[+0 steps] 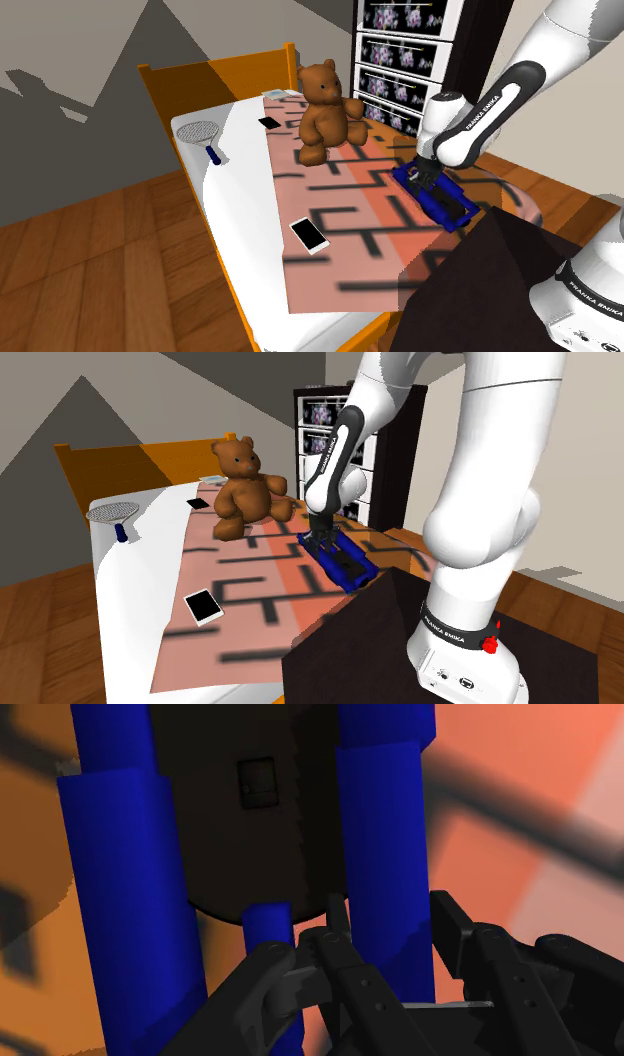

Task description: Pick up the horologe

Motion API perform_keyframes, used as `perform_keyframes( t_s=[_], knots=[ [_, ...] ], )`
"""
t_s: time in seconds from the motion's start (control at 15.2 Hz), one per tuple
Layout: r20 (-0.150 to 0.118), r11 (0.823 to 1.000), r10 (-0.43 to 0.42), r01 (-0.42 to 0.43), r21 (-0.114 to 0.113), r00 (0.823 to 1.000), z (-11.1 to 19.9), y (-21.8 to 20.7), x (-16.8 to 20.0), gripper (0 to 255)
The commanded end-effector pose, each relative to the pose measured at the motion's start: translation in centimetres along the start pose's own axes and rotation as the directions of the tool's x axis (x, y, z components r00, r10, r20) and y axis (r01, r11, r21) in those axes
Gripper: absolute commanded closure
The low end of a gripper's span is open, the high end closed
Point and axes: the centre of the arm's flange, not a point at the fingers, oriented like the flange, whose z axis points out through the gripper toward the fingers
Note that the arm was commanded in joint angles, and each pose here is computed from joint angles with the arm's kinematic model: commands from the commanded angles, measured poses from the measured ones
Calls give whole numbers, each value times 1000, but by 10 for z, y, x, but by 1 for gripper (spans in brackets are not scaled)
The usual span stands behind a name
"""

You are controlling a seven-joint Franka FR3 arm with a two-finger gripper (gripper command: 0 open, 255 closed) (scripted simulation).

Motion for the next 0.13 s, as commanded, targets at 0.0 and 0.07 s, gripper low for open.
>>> perform_keyframes(
  t_s=[0.0,0.07],
  knots=[
    [-1,1000,0,0,0,1000,-7,1,1,255],
    [-1,1000,0,0,0,1000,-7,1,1,255]
  ],
)
